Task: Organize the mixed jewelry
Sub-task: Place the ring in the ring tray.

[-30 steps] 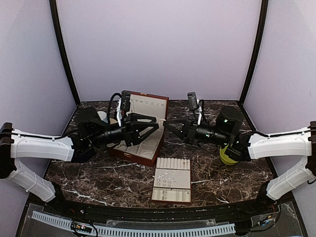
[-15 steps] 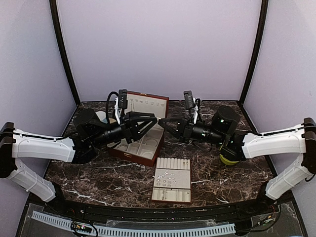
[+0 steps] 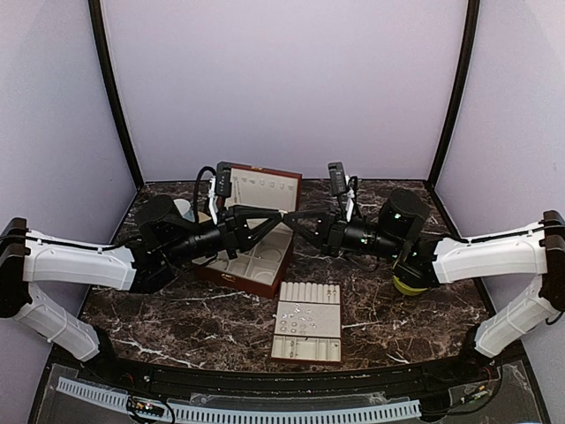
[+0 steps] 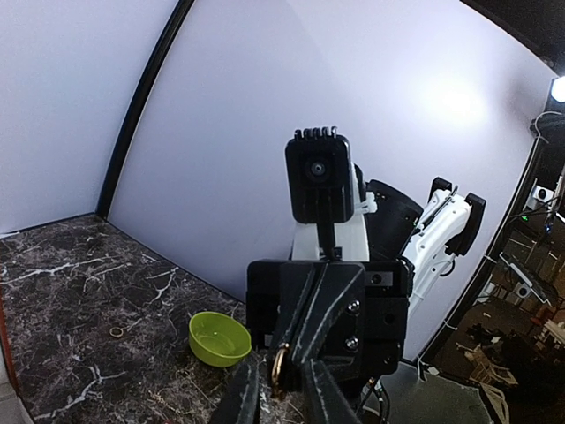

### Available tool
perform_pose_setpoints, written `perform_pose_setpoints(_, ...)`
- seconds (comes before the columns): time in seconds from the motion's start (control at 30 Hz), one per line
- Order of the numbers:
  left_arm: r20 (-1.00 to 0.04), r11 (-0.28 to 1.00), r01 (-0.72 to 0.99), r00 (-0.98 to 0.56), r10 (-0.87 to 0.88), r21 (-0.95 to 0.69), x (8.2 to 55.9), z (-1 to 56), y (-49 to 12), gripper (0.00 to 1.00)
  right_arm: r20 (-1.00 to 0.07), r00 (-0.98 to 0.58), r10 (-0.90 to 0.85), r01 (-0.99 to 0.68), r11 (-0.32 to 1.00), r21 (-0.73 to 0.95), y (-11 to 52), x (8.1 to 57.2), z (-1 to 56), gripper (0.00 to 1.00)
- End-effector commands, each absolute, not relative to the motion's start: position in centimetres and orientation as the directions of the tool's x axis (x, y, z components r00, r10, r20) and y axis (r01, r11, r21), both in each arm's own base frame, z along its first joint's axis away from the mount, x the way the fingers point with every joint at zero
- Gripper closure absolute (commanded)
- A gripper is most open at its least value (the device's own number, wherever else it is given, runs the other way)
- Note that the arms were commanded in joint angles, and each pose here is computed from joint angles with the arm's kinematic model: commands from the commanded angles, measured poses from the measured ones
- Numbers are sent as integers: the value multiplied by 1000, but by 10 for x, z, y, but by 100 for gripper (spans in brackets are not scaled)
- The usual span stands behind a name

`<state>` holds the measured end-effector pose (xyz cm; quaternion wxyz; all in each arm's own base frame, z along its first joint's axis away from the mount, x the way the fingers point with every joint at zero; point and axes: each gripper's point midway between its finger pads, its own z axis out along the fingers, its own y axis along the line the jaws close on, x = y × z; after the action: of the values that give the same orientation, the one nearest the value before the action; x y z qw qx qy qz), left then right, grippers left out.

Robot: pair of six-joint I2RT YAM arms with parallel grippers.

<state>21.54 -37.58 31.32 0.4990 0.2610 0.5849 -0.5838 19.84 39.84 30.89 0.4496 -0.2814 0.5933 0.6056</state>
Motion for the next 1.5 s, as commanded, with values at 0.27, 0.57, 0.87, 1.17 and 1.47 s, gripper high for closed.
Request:
perform_pose_setpoints(0.27,-884,141,896,-370,-285,-421,210,322,-379,97,-873,-411,262,-897,55,439,399,191,332,100)
perform_pose_setpoints(0.57,-876,152,876,-415,-247,-458,209,315,-378,100,-866,-412,285,-877,135,461,388,202,327,73)
perform_pose_setpoints(0.87,-761,388,724,-643,81,-571,216,239,-373,100,-871,-434,229,-748,448,490,332,237,288,55)
perform_pose_setpoints(1.17,-469,649,496,-852,234,-577,221,153,-370,100,-837,-507,206,-518,703,487,285,261,236,51)
perform_pose_setpoints(1.47,-303,781,354,-927,221,-514,236,114,-388,100,-816,-534,221,-483,712,510,278,259,218,51)
